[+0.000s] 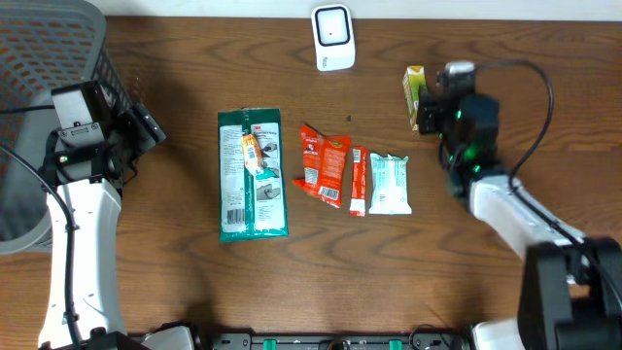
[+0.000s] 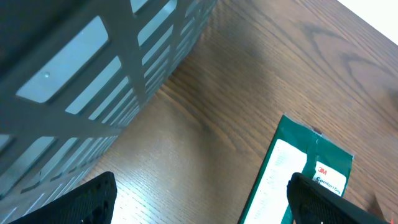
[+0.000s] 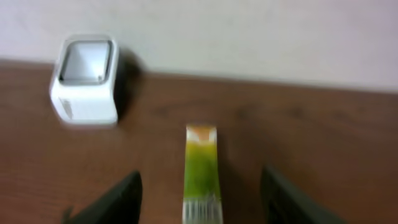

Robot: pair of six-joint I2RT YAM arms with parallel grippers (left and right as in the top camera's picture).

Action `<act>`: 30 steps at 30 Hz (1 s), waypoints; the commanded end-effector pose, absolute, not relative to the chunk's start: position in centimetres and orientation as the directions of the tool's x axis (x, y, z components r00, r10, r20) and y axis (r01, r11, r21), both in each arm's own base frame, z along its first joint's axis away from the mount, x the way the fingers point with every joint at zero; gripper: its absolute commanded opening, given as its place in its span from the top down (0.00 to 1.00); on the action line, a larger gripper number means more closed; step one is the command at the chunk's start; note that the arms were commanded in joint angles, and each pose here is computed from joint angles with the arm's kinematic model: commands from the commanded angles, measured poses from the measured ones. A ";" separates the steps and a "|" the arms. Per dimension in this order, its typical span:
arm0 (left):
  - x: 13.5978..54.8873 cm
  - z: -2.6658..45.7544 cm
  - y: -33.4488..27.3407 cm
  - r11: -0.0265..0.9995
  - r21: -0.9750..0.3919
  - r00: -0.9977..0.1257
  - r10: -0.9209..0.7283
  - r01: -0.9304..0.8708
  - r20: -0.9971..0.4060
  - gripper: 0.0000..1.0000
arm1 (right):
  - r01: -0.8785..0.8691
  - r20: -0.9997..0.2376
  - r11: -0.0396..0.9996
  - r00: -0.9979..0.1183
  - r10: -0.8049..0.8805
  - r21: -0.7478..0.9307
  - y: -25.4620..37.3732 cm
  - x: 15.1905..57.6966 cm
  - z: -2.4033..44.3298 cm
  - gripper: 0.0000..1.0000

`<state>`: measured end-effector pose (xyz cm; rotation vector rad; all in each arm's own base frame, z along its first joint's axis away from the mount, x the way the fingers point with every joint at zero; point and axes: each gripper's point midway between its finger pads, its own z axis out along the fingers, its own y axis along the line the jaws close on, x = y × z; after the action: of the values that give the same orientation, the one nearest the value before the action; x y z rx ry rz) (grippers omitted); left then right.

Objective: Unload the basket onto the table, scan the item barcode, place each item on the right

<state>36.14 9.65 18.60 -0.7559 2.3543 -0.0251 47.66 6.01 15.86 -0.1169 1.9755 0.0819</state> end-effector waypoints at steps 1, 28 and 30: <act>36.1 19.8 10.4 0.822 -0.200 -0.586 -0.529 -0.533 -0.613 0.12 | -0.188 -0.898 0.982 -0.436 -0.060 0.026 7.3 49.0 21.0 0.42; 36.1 19.8 10.4 0.822 -0.200 -0.586 -0.529 -0.533 -0.613 0.12 | -0.105 -0.532 0.989 -0.846 -0.036 0.100 6.0 53.7 13.1 0.11; 36.1 19.8 10.4 0.822 -0.200 -0.586 -0.529 -0.533 -0.613 0.12 | -0.103 -0.499 0.990 -0.866 -0.042 0.096 6.0 54.1 14.4 0.10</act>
<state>36.13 9.70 18.61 -0.7570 2.3534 -0.0214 51.50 5.47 10.18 -0.1051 2.6754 0.1058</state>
